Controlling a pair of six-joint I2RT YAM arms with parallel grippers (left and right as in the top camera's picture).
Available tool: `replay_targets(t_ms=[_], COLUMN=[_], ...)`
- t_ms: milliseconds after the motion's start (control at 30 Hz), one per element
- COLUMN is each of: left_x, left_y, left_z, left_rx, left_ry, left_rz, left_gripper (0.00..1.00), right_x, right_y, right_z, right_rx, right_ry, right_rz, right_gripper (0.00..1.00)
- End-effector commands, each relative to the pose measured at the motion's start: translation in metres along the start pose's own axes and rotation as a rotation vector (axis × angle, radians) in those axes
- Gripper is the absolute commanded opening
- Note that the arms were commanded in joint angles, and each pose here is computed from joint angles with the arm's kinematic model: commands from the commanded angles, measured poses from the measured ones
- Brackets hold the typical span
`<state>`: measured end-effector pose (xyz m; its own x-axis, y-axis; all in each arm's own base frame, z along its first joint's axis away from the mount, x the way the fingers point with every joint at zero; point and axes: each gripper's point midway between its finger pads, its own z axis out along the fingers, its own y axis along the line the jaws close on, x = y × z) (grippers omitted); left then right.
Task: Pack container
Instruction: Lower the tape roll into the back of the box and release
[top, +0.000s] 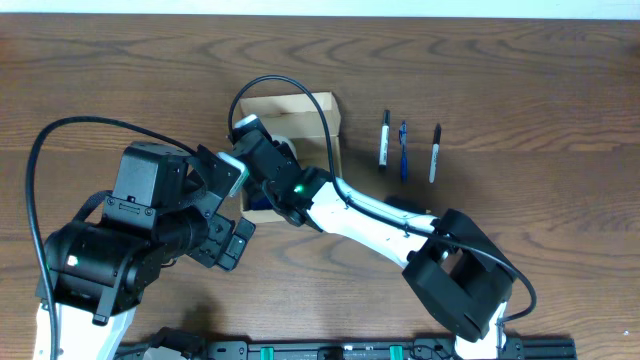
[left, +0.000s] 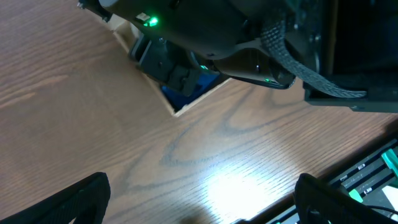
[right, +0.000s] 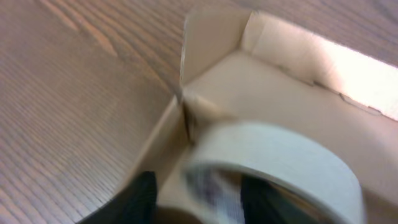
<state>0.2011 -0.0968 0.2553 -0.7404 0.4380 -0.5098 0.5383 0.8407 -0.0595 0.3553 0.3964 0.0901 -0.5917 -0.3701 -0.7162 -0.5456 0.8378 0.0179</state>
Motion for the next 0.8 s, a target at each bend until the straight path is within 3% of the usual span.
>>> replay_targets(t_ms=[0, 233, 333, 767], left_x=[-0.003, -0.003, -0.003, -0.003], left_y=[-0.001, -0.001, -0.001, -0.001], left_z=[-0.004, -0.004, -0.004, -0.004], left_rx=[0.004, 0.004, 0.004, 0.004], left_ry=[-0.013, -0.013, -0.013, -0.013], left_rz=[0.015, 0.015, 0.015, 0.015], left_gripper=[0.95, 0.95, 0.95, 0.95], right_x=[0.000, 0.000, -0.005, -0.065], right_y=[0.001, 0.001, 0.000, -0.036], right_z=[0.003, 0.000, -0.009, -0.087], right_rx=[0.007, 0.007, 0.006, 0.093], right_ry=[-0.002, 0.001, -0.002, -0.148], right_rz=[0.004, 0.002, -0.009, -0.046], right_gripper=[0.52, 0.54, 0.61, 0.69])
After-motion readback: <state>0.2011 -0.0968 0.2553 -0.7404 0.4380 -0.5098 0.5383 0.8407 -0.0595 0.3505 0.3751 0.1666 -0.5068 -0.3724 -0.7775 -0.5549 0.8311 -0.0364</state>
